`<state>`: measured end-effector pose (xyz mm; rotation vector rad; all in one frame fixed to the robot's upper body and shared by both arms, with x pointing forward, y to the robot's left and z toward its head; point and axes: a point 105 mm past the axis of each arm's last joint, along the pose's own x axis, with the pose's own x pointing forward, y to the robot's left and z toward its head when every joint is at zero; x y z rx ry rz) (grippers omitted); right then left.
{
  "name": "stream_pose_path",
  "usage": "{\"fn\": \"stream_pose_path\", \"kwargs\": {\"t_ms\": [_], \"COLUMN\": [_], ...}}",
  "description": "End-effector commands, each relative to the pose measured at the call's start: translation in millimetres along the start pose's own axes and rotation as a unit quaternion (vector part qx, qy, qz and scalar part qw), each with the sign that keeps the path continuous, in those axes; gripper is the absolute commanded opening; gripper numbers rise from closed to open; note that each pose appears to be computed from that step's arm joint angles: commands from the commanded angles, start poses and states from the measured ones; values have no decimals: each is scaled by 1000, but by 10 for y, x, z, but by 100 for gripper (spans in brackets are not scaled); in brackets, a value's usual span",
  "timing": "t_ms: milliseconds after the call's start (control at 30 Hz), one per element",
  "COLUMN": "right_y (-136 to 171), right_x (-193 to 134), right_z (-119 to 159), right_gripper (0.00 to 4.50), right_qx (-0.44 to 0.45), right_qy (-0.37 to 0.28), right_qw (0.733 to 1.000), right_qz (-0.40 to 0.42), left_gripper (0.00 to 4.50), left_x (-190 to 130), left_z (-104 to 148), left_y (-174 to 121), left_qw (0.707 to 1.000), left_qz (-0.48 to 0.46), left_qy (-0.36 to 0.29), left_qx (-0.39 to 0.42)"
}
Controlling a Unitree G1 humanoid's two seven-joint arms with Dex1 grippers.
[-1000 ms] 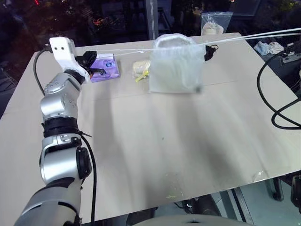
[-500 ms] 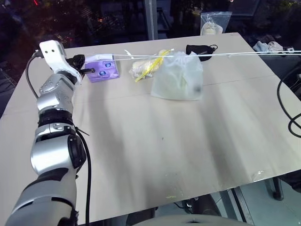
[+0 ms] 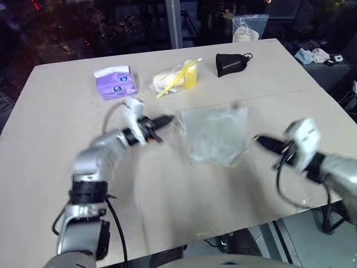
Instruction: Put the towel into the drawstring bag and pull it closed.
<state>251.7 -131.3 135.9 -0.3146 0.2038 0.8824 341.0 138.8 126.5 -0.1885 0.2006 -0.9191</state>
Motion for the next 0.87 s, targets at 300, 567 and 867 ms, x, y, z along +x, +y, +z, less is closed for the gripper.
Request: {"fn": "stream_pose_path", "kwargs": {"t_ms": [300,567,867], "right_y": [-277,33,-208], "right_x": [-279,-760,-785], "right_z": [-306,-164,-78], "right_gripper": [237,445,445], "right_qx": [-21,10,-6], "right_qy": [52,5,-40], "right_qw": [995,996,983], "right_qz": [-88,-88,-181], "left_gripper": [233,443,443], "left_x": [-595,-1130,-1134], "left_z": [-78,-164,-180], "left_y": [-47,-189,-329], "left_qw": [996,994,986], "left_qz": [-10,40,137], "left_qy": [64,50,-23], "left_qx": [54,90,91]}}
